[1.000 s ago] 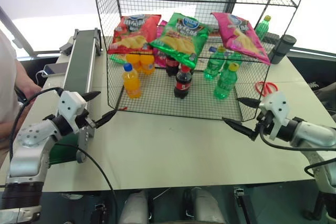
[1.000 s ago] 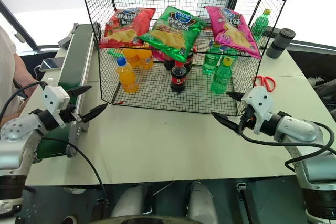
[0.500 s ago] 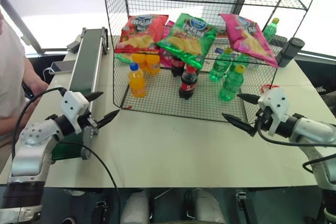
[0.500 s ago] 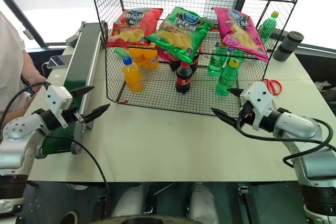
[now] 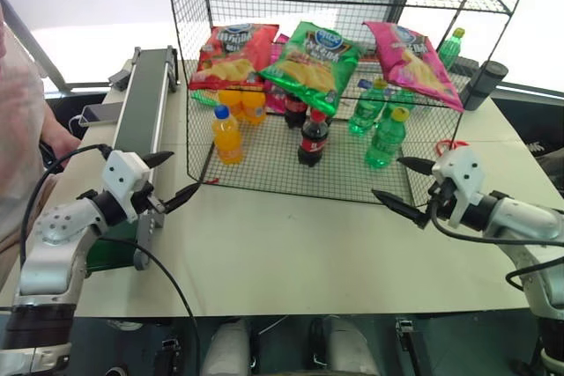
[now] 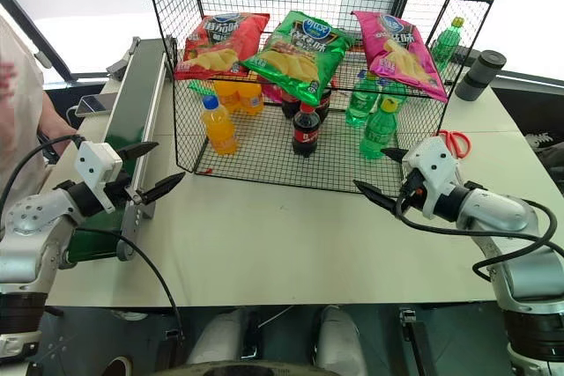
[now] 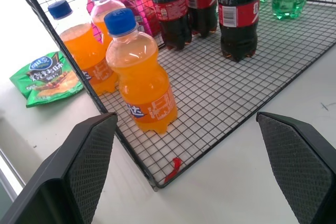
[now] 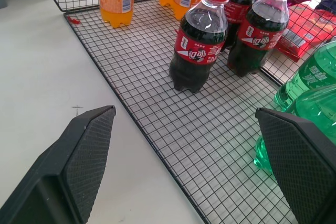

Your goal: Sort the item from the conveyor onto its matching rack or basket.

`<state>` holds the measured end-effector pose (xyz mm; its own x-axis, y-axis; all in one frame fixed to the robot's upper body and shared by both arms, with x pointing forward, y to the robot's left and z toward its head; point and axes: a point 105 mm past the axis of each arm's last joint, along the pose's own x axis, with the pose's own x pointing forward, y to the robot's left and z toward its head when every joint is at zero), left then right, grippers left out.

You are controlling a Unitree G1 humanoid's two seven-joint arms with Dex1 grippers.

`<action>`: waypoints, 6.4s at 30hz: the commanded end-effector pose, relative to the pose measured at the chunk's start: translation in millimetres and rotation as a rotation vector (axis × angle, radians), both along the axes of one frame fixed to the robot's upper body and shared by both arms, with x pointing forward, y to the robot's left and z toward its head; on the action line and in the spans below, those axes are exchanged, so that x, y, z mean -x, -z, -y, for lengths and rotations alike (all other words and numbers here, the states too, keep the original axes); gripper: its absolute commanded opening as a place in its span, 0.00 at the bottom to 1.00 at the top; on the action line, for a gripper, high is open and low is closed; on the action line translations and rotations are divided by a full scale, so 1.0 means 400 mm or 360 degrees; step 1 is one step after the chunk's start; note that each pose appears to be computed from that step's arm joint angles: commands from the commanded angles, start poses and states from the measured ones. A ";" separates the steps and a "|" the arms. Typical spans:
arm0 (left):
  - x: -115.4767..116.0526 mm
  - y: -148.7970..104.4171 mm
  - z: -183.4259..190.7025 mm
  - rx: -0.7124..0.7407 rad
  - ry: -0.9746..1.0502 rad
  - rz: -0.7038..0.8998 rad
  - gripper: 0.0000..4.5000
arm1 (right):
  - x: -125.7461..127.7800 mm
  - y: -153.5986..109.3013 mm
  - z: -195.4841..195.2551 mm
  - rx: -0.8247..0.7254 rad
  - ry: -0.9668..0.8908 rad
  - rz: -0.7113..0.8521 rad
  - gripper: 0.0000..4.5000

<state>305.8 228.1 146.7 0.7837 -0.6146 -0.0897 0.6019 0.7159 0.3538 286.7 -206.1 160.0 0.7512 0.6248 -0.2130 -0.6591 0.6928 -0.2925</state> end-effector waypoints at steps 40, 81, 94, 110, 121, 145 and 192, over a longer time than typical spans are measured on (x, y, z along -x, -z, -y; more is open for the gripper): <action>-0.007 -0.034 0.049 0.0040 0.0053 0.0104 1.00 | -0.008 -0.002 -0.018 0.0062 -0.0095 0.0104 0.99; 0.024 0.020 0.007 0.0088 -0.0061 -0.0134 1.00 | -0.033 0.034 -0.016 0.0100 -0.0153 0.0109 0.99; 0.021 0.006 -0.030 0.0097 -0.0162 -0.0046 1.00 | -0.042 0.021 -0.059 0.0022 -0.0199 0.0124 0.99; 0.065 -0.021 -0.090 -0.0078 -0.0296 0.0118 1.00 | -0.021 -0.007 -0.168 -0.0275 -0.0517 0.0130 0.99; 0.108 -0.008 -0.201 -0.0764 -0.0566 0.0348 1.00 | 0.051 -0.032 -0.291 -0.0557 -0.1123 -0.0031 0.99; 0.115 0.023 -0.296 -0.1392 -0.0826 0.0423 1.00 | -0.007 0.003 -0.301 -0.0437 -0.1019 0.0021 0.99; 0.053 0.020 -0.261 -0.1170 -0.0749 0.0497 0.01 | 0.014 -0.012 -0.320 -0.0414 -0.0984 0.0096 1.00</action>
